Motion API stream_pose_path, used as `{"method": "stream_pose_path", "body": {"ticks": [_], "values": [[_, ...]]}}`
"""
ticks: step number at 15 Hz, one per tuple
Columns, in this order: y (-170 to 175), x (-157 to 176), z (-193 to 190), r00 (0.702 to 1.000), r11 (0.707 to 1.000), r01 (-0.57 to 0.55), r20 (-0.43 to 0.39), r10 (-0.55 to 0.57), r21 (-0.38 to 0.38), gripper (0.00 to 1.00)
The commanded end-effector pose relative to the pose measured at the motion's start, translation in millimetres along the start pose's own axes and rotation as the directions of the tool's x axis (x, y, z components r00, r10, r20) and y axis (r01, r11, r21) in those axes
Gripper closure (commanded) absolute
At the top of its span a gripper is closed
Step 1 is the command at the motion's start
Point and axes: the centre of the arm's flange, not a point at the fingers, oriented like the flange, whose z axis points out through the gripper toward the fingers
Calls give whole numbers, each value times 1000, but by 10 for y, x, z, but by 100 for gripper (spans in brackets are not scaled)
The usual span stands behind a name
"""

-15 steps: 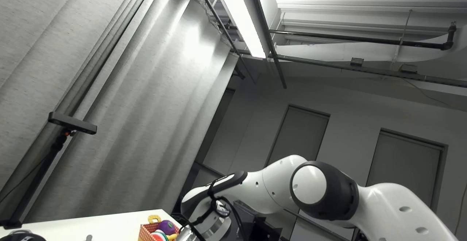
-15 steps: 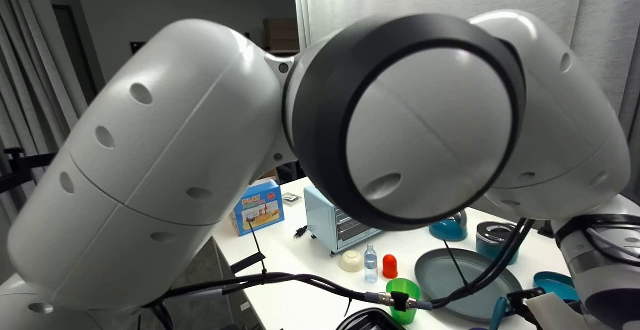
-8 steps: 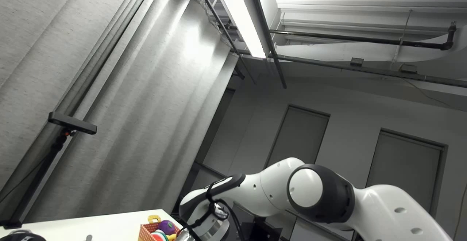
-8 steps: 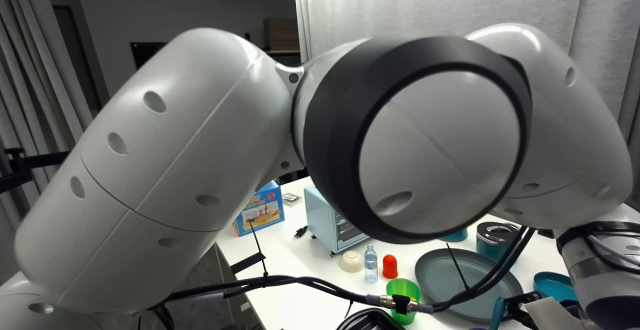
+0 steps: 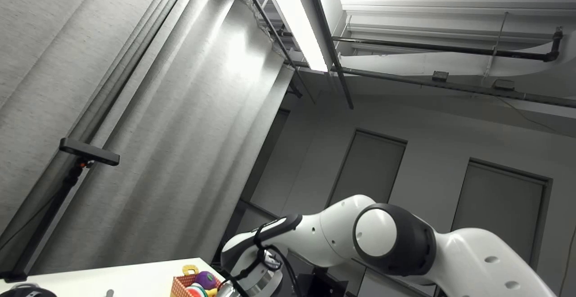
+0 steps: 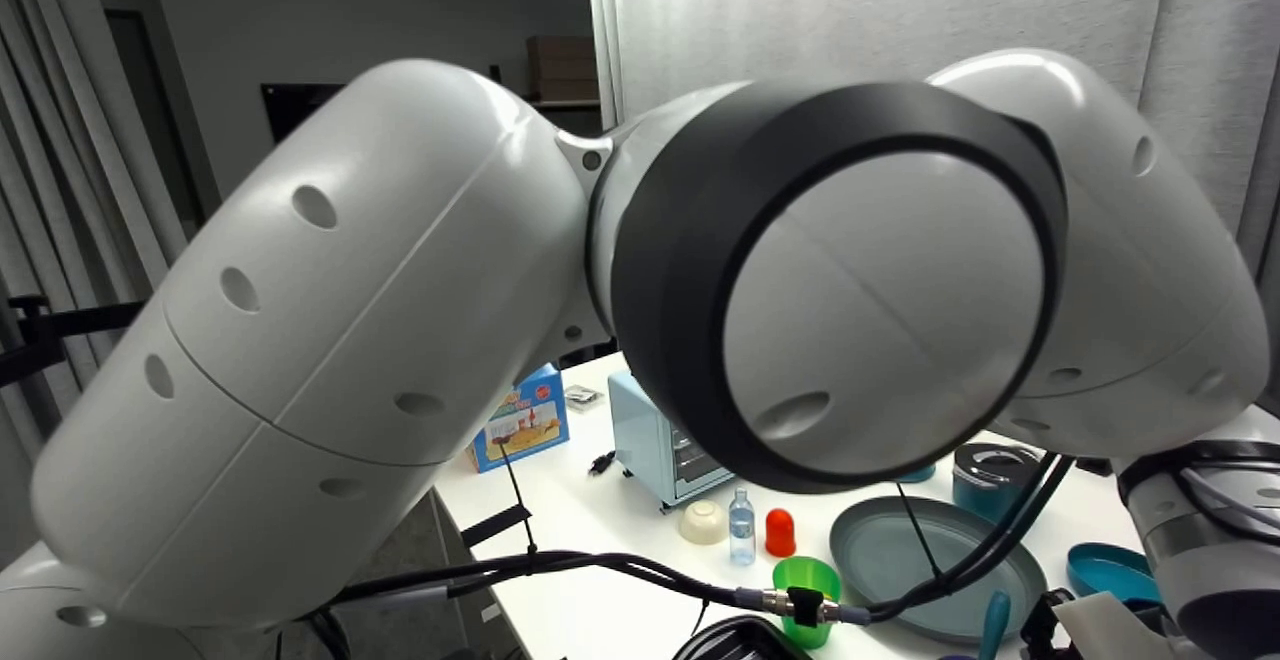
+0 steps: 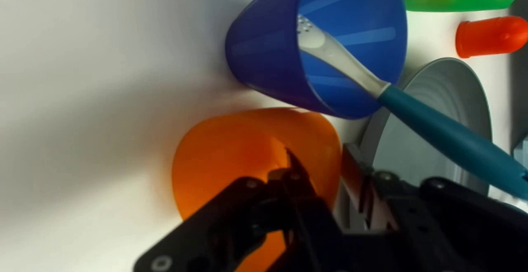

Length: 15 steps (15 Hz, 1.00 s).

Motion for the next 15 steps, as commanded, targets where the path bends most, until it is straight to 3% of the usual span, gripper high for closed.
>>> {"method": "stream_pose_path", "body": {"ticks": [1, 5, 6, 7, 11, 15], "values": [[64, 89, -43, 1000, 1000, 24, 10, -24, -6, 99], [131, 98, -100, 999, 993, 49, 25, -47, -105, 99], [-206, -13, -175, 997, 990, 79, 36, -75, -114, 99], [-237, -22, -204, 995, 985, 92, 45, -86, -144, 99], [-361, -35, -389, 984, 934, 173, 95, -151, -312, 99], [-424, -29, -526, 971, 874, 238, 128, -202, -424, 99]]}}
